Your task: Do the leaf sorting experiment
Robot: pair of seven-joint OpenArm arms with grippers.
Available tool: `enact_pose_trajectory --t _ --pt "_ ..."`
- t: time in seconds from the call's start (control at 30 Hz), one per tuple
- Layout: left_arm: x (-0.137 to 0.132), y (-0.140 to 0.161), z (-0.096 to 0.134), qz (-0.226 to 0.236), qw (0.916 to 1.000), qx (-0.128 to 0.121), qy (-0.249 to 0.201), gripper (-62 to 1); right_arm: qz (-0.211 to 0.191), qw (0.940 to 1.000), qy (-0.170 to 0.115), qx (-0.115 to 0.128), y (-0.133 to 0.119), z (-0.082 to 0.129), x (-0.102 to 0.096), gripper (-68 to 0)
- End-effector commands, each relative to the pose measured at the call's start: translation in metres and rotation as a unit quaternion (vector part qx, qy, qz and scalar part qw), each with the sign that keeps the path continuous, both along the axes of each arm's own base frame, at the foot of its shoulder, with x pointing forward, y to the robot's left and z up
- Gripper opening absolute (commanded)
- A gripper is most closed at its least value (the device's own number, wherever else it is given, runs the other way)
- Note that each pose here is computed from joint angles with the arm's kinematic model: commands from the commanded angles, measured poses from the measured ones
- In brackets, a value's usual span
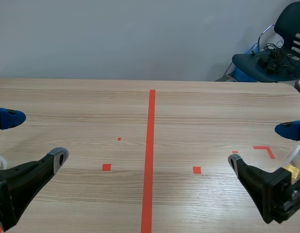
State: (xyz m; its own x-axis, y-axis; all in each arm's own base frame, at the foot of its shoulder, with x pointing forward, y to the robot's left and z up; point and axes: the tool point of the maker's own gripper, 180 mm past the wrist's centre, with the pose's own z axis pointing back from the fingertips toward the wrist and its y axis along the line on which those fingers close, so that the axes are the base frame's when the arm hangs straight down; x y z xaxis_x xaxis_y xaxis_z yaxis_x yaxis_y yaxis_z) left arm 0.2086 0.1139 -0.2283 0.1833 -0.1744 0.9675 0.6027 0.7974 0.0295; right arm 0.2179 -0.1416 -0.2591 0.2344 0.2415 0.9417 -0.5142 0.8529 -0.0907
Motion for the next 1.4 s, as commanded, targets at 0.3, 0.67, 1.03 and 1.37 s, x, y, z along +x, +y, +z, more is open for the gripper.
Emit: enact_pose_trajectory --t 0.3,0.67,1.03,1.37 --pt "0.0065 0.004 0.0022 0.01 0.9999 -0.01 -0.01 1.4 -0.006 0.9999 -0.011 -0.005 -0.0021 0.0076 0.0086 0.4" --pt "0.0063 0.0041 0.0014 0.011 0.9999 -0.009 -0.008 1.4 -0.006 0.9999 -0.012 -0.008 -0.0025 0.0087 0.0115 0.4" --pt "0.0063 0.0041 0.0014 0.011 0.9999 -0.009 -0.008 1.4 -0.006 0.9999 -0.012 -0.008 -0.0025 0.0087 0.0115 0.4" --pt "0.0063 0.0041 0.0014 0.011 0.9999 -0.009 -0.008 1.4 -0.006 0.9999 -0.012 -0.008 -0.0025 0.0087 0.0115 0.4"
